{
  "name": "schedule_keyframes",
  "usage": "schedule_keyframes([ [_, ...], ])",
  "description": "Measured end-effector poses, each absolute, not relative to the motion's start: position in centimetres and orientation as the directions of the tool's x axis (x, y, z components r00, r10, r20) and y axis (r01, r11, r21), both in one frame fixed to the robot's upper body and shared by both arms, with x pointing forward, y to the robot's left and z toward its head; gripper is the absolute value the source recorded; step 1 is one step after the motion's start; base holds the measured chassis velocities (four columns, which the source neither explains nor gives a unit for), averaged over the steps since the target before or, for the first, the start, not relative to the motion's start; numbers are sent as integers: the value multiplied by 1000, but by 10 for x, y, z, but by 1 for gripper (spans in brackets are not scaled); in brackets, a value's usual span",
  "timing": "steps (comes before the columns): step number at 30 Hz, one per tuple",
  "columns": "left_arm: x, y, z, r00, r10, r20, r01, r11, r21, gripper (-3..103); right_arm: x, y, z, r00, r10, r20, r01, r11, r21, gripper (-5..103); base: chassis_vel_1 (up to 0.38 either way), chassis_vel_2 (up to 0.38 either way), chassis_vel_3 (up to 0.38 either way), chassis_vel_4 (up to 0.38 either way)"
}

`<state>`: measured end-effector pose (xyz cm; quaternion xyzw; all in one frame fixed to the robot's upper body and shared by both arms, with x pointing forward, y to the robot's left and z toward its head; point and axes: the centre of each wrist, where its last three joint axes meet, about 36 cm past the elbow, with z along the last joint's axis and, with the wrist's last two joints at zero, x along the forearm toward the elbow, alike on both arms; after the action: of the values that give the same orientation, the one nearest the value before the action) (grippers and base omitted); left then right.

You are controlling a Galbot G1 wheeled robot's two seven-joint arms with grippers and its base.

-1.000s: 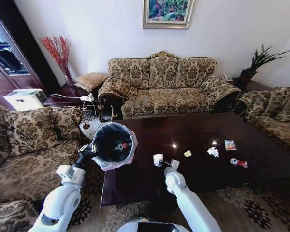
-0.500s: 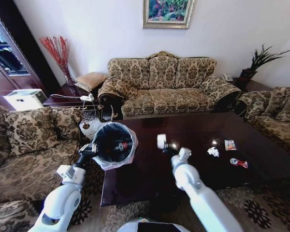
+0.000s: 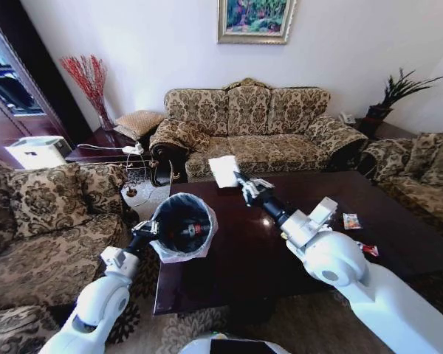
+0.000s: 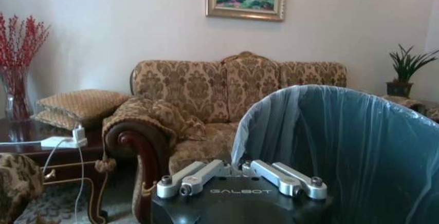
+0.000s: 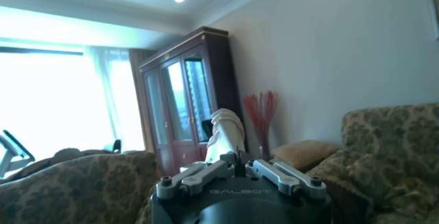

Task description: Move to the front of the table and place the trash on the table into the trash bin.

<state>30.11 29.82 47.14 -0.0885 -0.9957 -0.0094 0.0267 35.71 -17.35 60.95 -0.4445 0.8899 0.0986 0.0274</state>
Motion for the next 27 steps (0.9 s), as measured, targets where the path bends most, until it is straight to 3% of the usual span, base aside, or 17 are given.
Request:
schedule_keyframes([
  [5, 299, 294, 484, -980, 195, 40, 195, 981, -1, 3, 359, -151, 593, -537, -842, -51, -833, 520, 188, 0, 0, 0, 0, 0],
  [14, 295, 296, 488, -983, 183, 32, 183, 983, 1, 3, 378, -131, 563, -545, -838, 39, -818, 541, 194, -1, 0, 0, 0, 0],
  [23, 293, 296, 488, -985, 173, 27, 173, 985, -4, 3, 382, -105, 559, -514, -856, 49, -834, 512, 203, 16, 0, 0, 0, 0],
  [26, 293, 297, 486, -985, 171, 29, 171, 985, -5, 3, 381, -102, 559, -505, -861, 57, -840, 505, 200, 32, 0, 0, 0, 0],
  [27, 293, 297, 486, -985, 171, 29, 171, 985, -5, 3, 381, -102, 559, -505, -861, 57, -840, 505, 200, 32, 0, 0, 0, 0],
])
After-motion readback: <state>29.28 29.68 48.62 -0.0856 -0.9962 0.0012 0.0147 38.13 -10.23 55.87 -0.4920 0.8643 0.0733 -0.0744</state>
